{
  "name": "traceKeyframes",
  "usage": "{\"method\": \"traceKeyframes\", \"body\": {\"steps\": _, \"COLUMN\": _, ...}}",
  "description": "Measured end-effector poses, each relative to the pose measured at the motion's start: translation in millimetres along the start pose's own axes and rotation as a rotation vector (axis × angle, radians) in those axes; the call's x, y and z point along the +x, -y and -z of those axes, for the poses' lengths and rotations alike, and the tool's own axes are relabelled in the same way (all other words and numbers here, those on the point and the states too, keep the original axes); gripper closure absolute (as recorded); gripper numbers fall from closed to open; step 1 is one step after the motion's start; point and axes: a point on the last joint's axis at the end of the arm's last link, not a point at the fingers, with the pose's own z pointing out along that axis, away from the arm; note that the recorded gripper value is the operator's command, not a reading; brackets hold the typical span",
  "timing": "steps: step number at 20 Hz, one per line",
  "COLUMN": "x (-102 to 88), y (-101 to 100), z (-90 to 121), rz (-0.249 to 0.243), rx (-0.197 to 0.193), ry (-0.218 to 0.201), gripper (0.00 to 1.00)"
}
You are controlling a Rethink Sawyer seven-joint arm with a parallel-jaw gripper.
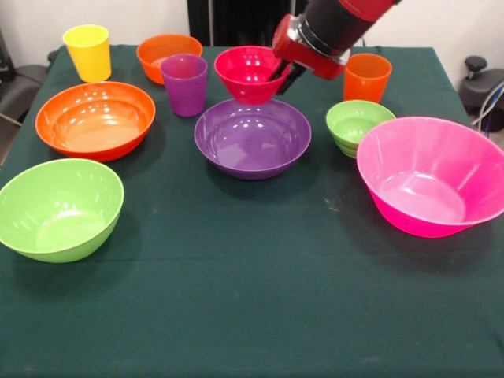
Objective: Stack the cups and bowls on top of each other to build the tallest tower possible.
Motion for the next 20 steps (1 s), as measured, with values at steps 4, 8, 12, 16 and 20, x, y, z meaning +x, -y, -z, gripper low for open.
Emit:
{"method": "traceKeyframes", "body": {"steps": 4, "x": -19.4, "y": -7.4, "z": 3.3, "rz": 0.001, "rx": 0.001, "ry": 0.006, "gripper": 1.0}}
{"method": "traceKeyframes", "body": {"steps": 8, "x": -43.6, "y": -18.1, "z": 5.8, "rz": -0.002, "rx": -0.008, "ry": 0.02, "gripper": 1.0}}
{"method": "traceKeyframes", "body": {"steps": 12, "x": -63.2, "y": -26.4, "z": 6.6, "rz": -0.001, "rx": -0.01, "ry": 0.026, "gripper": 1.0}}
{"method": "traceKeyframes", "body": {"steps": 16, "x": -80.6, "y": -31.4, "z": 5.1, "rz": -0.001, "rx": -0.013, "ry": 0.029, "gripper": 1.0}}
{"method": "traceKeyframes", "body": {"steps": 20, "x": -100.5, "y": -34.7, "z": -0.2, "rz": -0.009, "rx": -0.021, "ry": 0.035, "gripper": 1.0}}
